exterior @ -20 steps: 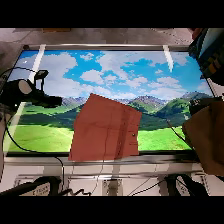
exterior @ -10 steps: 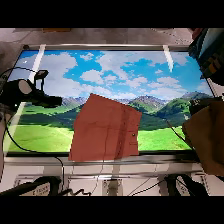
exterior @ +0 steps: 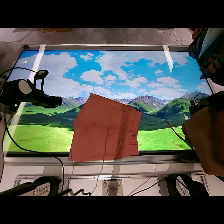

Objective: Fold the clothes and pants, and hang the long-sleeved shirts on hangers.

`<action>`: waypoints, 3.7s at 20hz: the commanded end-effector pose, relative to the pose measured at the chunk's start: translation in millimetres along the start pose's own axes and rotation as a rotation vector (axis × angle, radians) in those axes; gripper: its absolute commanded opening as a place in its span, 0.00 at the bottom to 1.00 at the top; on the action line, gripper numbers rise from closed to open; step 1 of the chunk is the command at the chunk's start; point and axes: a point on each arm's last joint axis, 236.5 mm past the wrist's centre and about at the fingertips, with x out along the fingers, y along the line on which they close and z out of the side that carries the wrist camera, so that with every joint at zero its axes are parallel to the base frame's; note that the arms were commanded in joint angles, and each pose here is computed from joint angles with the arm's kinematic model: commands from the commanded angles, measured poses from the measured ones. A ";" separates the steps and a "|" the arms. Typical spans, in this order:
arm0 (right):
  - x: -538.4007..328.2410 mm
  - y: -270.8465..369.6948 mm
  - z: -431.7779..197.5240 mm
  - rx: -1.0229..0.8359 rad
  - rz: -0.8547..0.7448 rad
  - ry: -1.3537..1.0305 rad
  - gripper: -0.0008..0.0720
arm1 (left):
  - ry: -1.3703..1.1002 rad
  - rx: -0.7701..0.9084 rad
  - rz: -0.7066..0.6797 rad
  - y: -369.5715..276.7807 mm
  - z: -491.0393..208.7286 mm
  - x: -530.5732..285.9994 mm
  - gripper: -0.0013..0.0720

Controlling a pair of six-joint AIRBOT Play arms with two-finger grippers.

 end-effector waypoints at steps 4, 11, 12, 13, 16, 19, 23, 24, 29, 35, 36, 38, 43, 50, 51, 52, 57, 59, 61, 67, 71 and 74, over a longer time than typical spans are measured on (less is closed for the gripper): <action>128.1 51.8 -119.5 0.044 0.220 0.236 0.37 | -0.011 0.000 0.002 0.9 3.1 1.6 0.03; 226.6 46.7 -83.5 0.518 0.274 0.088 0.66 | -0.020 0.007 -0.006 -4.5 6.2 4.0 0.96; 242.0 49.9 -84.6 0.536 0.303 0.124 0.66 | -0.020 0.017 -0.006 -4.1 6.2 4.0 0.96; 255.7 55.3 -86.9 0.543 0.341 0.168 0.66 | -0.021 0.033 -0.006 -4.2 6.3 4.0 0.96; 292.1 77.1 -86.9 0.542 0.496 0.289 0.74 | -0.020 0.053 -0.005 -4.2 6.2 4.0 0.96; 317.8 88.2 -85.0 0.524 0.565 0.372 0.82 | -0.018 0.060 -0.006 -4.5 5.7 3.9 0.96; 334.5 100.3 -72.5 0.421 0.563 0.385 0.76 | -0.038 0.184 -0.002 -4.7 6.3 -9.2 0.85; 335.5 103.9 -76.1 0.376 0.547 0.406 0.76 | -0.041 0.209 -0.001 -6.4 4.1 -17.6 0.85; 329.4 101.1 -109.0 0.201 0.456 0.554 0.76 | 0.019 0.236 -0.010 -2.4 -47.7 -56.2 0.85; 319.2 107.9 -123.0 0.102 0.498 0.606 0.75 | 0.094 0.021 -0.118 -11.3 -175.1 -31.9 0.85; 320.1 111.8 -122.9 0.094 0.498 0.603 0.66 | 0.129 0.009 -0.131 -15.9 -197.4 -21.3 0.85; 320.0 121.3 -125.0 0.070 0.505 0.608 0.21 | 0.193 -0.024 -0.181 -29.2 -231.1 -3.4 0.85; 326.5 129.7 -110.3 0.076 0.496 0.542 0.04 | 0.143 -0.055 -0.210 -36.1 -229.1 14.2 0.85; 346.5 129.2 36.3 0.311 0.470 0.085 0.04 | -0.013 -0.013 -0.174 -27.6 -193.9 19.0 0.74; 347.1 123.0 55.3 0.356 0.448 0.028 0.04 | -0.050 -0.034 -0.185 -29.9 -184.6 18.5 0.74; 348.3 113.9 72.1 0.405 0.417 -0.025 0.04 | -0.074 -0.066 -0.215 -35.7 -177.3 18.7 0.74; 352.2 88.9 98.8 0.518 0.339 -0.135 0.04 | 0.029 -0.094 -0.468 -99.8 -179.9 45.9 0.76; 352.3 88.5 98.9 0.518 0.338 -0.135 0.04 | 0.071 -0.102 -0.548 -133.3 -181.9 62.3 0.99; 352.3 88.5 98.9 0.518 0.338 -0.135 0.04 | 0.041 -0.140 -0.594 -162.3 -170.7 79.1 0.99; 351.8 91.6 96.4 0.514 0.347 -0.121 0.10 | -0.109 -0.253 -0.501 -171.9 -125.8 113.8 0.97; 347.1 94.0 91.8 0.502 0.367 -0.091 0.63 | -0.145 -0.237 -0.512 -180.4 -99.5 112.0 0.85; 326.7 78.5 93.7 0.470 0.373 -0.075 0.63 | -0.157 -0.232 -0.520 -183.0 -91.3 109.5 0.17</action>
